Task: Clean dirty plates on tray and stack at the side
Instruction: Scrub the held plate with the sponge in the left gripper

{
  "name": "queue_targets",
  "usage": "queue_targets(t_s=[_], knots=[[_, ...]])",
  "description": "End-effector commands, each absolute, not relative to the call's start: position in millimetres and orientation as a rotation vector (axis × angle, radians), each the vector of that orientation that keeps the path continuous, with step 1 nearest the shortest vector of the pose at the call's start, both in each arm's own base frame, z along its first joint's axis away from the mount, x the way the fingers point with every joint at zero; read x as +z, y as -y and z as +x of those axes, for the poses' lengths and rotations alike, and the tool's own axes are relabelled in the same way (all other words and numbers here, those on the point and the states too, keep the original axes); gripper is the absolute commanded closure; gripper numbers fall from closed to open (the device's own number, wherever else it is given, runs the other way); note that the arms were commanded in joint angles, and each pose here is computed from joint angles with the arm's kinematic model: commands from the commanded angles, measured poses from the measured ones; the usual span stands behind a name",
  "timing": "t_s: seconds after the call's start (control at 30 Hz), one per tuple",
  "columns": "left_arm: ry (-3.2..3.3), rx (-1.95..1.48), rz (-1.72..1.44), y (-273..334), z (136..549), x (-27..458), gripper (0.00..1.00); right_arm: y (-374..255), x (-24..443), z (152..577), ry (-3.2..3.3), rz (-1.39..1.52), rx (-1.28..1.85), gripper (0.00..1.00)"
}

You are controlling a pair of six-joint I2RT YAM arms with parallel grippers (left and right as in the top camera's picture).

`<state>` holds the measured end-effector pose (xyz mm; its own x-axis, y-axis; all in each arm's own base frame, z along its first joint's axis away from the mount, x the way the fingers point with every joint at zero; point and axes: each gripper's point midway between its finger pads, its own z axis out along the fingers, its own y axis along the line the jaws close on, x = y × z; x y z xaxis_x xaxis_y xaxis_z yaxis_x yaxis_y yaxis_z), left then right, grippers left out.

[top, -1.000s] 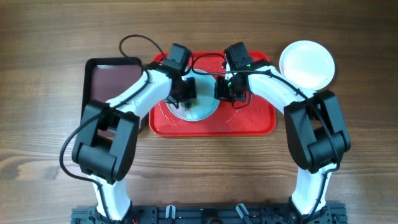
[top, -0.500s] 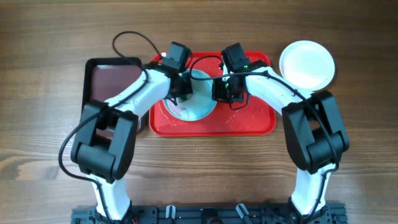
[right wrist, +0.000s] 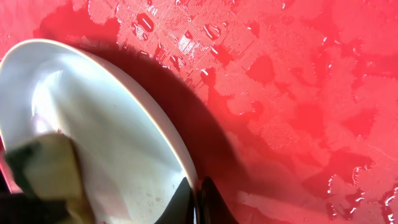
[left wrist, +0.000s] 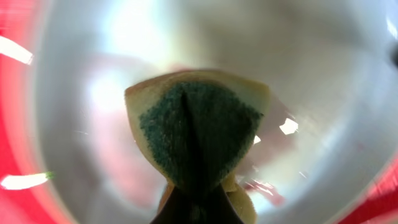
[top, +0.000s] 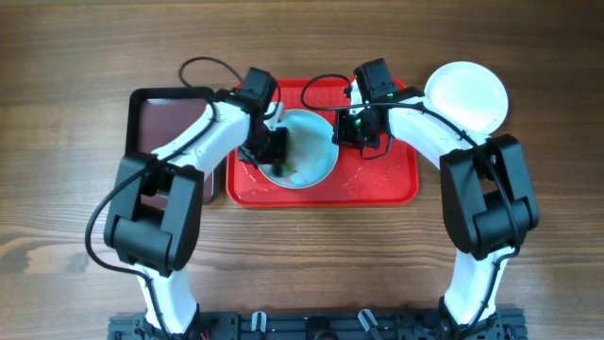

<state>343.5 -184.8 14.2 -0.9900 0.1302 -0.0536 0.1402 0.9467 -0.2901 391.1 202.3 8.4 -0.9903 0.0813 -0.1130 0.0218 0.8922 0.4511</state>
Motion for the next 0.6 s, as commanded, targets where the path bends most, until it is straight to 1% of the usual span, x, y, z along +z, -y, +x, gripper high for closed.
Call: queue_targets(t_s=[0.0, 0.03, 0.13, 0.23, 0.3, 0.43, 0.57], knots=[[-3.036, -0.619, 0.535, 226.6, 317.6, 9.0, 0.96, -202.4, 5.3, 391.4, -2.933, 0.097, 0.713, 0.96], [-3.017, -0.623, 0.540, 232.4, 319.5, 9.6, 0.96, -202.4, 5.3, 391.3, -2.934, 0.098, 0.713, 0.96], [-3.000, -0.507, 0.288, 229.0, 341.1, 6.9, 0.96, -202.1, 5.0, 390.5, -2.938, 0.099, 0.712, 0.96], [-2.924, -0.295, -0.003, 206.5, 371.4, 4.9, 0.96, -201.6, 4.5, 389.0, -2.945, 0.101, 0.709, 0.96], [-2.841, -0.146, -0.128, 188.6, 389.4, 6.9, 0.96, -201.4, 4.3, 388.2, -2.949, 0.102, 0.708, 0.96], [-2.677, 0.067, -0.251, 160.3, 416.6, 17.6, 0.96, -201.1, 4.0, 387.5, -2.952, 0.103, 0.706, 0.96], [-2.615, 0.123, -0.254, 153.4, 426.9, 23.8, 0.96, -201.1, 4.0, 387.5, -2.952, 0.102, 0.706, 0.96]])
